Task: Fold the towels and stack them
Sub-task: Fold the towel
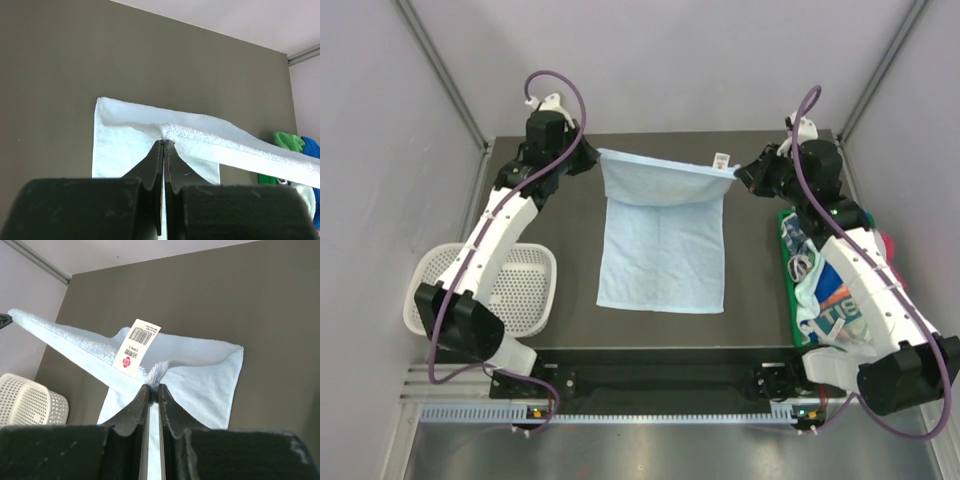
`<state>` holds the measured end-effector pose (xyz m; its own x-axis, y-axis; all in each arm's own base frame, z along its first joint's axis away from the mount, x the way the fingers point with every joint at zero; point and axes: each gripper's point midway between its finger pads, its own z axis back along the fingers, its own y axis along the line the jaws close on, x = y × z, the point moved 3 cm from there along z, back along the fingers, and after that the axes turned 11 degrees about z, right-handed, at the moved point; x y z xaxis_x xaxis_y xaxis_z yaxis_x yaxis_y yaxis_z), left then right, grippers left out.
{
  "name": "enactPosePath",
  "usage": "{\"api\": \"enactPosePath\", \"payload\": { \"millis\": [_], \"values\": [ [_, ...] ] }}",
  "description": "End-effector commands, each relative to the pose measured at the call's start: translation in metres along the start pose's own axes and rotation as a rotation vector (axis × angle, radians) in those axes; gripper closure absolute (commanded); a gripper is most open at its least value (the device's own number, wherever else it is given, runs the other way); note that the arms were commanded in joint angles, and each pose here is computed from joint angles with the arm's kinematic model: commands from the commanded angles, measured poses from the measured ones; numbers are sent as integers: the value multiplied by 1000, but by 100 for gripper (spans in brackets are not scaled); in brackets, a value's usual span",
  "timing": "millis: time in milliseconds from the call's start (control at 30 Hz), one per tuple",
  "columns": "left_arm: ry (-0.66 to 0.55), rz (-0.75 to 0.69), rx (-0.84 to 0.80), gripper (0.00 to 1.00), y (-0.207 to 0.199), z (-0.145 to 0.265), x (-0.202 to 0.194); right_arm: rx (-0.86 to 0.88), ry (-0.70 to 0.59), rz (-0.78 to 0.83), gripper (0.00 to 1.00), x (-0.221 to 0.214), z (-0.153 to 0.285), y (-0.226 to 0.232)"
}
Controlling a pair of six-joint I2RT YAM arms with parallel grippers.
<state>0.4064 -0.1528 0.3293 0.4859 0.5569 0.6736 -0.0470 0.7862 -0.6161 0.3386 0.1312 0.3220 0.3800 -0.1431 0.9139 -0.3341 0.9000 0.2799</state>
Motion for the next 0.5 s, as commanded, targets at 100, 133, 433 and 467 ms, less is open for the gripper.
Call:
{"api": "enactPosePath", "payload": {
  "millis": [100,133,433,467],
  "values": [
    [-65,16,-36,100,1,20,6,10,-52,13,100,1,17,6],
    [-63,18,-34,100,2,21,3,9,-50,13,100,-1,17,6],
    [-30,34,-16,100,21,30,-20,19,-16,10,100,-26,23,9],
    [-25,34,-14,100,22,30,-23,15,-15,11,100,-28,24,9]
  ]
}}
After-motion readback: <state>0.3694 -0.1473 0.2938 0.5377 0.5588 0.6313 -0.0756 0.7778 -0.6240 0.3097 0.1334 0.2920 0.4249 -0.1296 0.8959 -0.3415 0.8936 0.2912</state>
